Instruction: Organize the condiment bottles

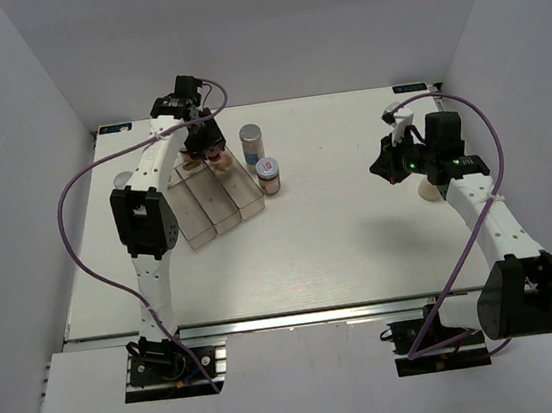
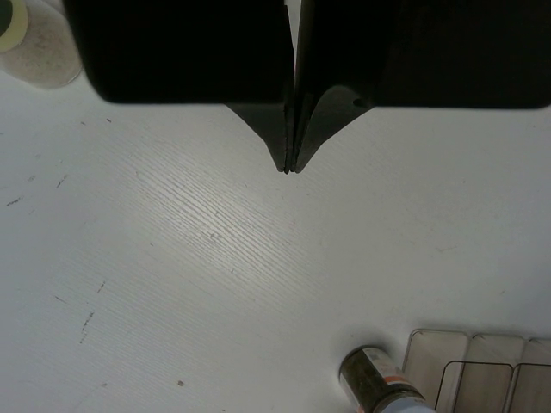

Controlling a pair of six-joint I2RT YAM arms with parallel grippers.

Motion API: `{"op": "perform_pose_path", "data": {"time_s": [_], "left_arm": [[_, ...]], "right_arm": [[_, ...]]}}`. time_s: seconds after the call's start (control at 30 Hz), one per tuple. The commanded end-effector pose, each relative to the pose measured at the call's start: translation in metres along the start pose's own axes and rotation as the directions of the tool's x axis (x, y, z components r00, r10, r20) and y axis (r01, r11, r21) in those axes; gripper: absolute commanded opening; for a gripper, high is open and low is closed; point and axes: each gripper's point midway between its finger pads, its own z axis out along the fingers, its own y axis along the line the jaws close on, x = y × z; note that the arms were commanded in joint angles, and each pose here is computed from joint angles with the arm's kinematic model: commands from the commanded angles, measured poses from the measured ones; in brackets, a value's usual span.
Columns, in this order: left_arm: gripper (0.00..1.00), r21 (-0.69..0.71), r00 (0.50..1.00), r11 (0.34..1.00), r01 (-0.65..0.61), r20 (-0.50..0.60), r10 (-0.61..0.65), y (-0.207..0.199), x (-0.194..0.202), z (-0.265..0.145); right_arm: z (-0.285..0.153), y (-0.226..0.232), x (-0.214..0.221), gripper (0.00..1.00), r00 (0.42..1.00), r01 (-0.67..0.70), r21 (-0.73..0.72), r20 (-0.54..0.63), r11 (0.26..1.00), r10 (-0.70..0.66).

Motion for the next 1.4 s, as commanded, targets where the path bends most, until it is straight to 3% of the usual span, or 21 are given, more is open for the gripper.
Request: {"op": "perform_pose_path", "data": {"time_s": [0.0,0.33,0.43,0.5,0.57,0.6,0.7,0.83,1.07,1.13,1.3,1.33,1.37], "left_arm": [[0.0,0.024,1.0,1.0,0.02,-0.018,-0.019,-0.001,-0.001,-0.006],[0.02,0.067,0.995,0.995,0.069,-0.081,-0.063,0.004,0.001,0.009],[0.21,0.064,0.993,0.995,0.082,-0.093,-0.076,0.007,0.001,0.016],[0.41,0.066,0.993,0.994,0.085,-0.091,-0.079,0.007,0.0,0.018],[0.51,0.067,0.992,0.994,0.091,-0.09,-0.085,0.007,-0.001,0.02],[0.62,0.07,0.992,0.993,0.091,-0.088,-0.085,0.006,-0.002,0.021],[0.77,0.073,0.992,0.993,0.094,-0.092,-0.087,0.005,-0.001,0.023],[0.88,0.086,0.993,0.992,0.097,-0.071,-0.091,0.001,-0.007,0.018],[0.9,0.123,0.993,0.986,0.111,0.024,-0.115,-0.007,-0.032,-0.011],[0.91,0.145,0.989,0.984,0.108,0.081,-0.12,-0.01,-0.046,-0.031],[0.86,0.284,0.947,0.959,0.002,0.308,-0.093,-0.035,-0.091,-0.102],[0.82,0.305,0.933,0.952,-0.027,0.35,-0.085,-0.035,-0.092,-0.126],[0.72,0.34,0.91,0.938,-0.062,0.406,-0.087,-0.041,-0.1,-0.142]], "right_arm": [[0.002,-0.001,-0.006,0.0,1.0,0.011,0.005,0.028,1.0,-0.011],[0.002,0.0,-0.003,0.0,1.0,0.004,0.0,0.029,1.0,-0.004],[0.003,0.0,-0.003,0.0,1.0,0.004,0.001,0.03,1.0,-0.004],[0.003,-0.001,-0.004,0.0,1.0,0.004,0.004,0.03,1.0,-0.004],[0.002,-0.001,-0.004,0.0,0.999,0.004,0.006,0.032,1.0,-0.004],[0.003,-0.001,-0.003,0.0,1.0,0.004,0.006,0.03,1.0,-0.004],[0.003,-0.001,-0.002,0.0,1.0,0.003,0.006,0.027,1.0,-0.004],[0.002,-0.001,-0.001,0.0,1.0,0.008,0.007,0.027,1.0,-0.008],[0.002,0.001,-0.003,0.07,1.0,0.015,-0.005,0.025,1.0,-0.015],[0.001,0.001,-0.005,0.17,0.999,0.019,-0.006,0.026,1.0,-0.019],[-0.005,-0.004,-0.023,0.82,0.997,0.042,0.033,0.065,0.999,-0.045],[-0.007,-0.005,-0.028,0.85,0.996,0.05,0.044,0.076,0.998,-0.053],[-0.01,-0.007,-0.037,0.85,0.994,0.061,0.058,0.092,0.996,-0.066]]}}
